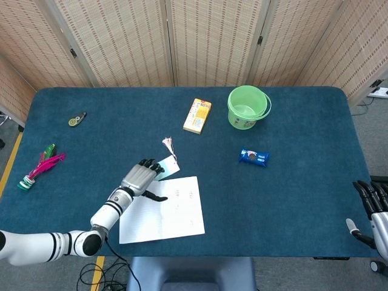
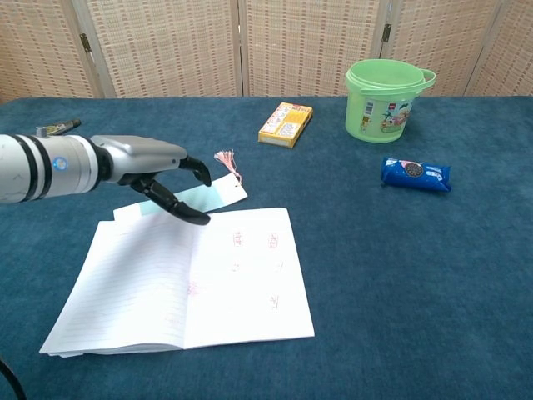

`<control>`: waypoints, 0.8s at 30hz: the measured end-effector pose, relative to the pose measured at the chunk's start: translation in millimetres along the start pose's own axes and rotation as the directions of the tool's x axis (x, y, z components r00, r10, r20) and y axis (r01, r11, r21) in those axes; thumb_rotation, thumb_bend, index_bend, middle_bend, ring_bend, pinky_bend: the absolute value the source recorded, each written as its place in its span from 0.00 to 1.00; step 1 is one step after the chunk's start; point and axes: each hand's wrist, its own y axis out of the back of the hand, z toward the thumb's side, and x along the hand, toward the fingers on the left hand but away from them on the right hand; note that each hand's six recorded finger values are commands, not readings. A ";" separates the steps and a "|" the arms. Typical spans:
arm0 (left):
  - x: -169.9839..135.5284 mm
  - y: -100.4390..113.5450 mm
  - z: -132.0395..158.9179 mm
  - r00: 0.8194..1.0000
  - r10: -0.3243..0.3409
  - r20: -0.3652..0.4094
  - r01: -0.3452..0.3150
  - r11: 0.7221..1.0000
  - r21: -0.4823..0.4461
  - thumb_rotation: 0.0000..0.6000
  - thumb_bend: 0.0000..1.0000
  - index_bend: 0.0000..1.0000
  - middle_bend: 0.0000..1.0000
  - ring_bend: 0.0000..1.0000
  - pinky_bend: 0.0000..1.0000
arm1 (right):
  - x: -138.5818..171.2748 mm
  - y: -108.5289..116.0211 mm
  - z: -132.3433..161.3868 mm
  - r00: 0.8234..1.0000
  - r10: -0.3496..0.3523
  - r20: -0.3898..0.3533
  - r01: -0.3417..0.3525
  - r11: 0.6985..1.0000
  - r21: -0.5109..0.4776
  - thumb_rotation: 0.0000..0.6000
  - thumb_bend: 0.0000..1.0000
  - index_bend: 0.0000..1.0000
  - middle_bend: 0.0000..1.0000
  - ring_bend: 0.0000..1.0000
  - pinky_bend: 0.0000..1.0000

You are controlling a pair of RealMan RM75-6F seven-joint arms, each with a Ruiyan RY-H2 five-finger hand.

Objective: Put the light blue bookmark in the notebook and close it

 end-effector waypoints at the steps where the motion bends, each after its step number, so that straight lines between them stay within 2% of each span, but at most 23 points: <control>1: -0.9 -3.4 -0.1 1.000 -0.006 0.002 0.006 1.000 0.001 0.36 0.07 0.21 0.17 0.05 0.12 | 0.0 -0.3 0.0 1.000 0.001 0.000 -0.001 1.000 0.000 1.00 0.26 0.06 0.11 0.05 0.07; 13: 1.1 -26.0 -5.2 0.998 -0.060 -0.011 0.061 0.996 0.069 0.36 0.07 0.21 0.17 0.05 0.12 | 1.8 0.6 -1.4 1.000 -0.002 0.007 0.002 1.000 0.002 1.00 0.26 0.06 0.11 0.05 0.07; 24: 4.8 -25.6 -21.9 0.995 -0.069 -0.072 0.080 0.984 0.161 0.36 0.07 0.22 0.18 0.05 0.12 | 1.7 0.3 -1.5 1.000 0.001 0.011 -0.001 1.000 0.003 1.00 0.26 0.06 0.11 0.05 0.07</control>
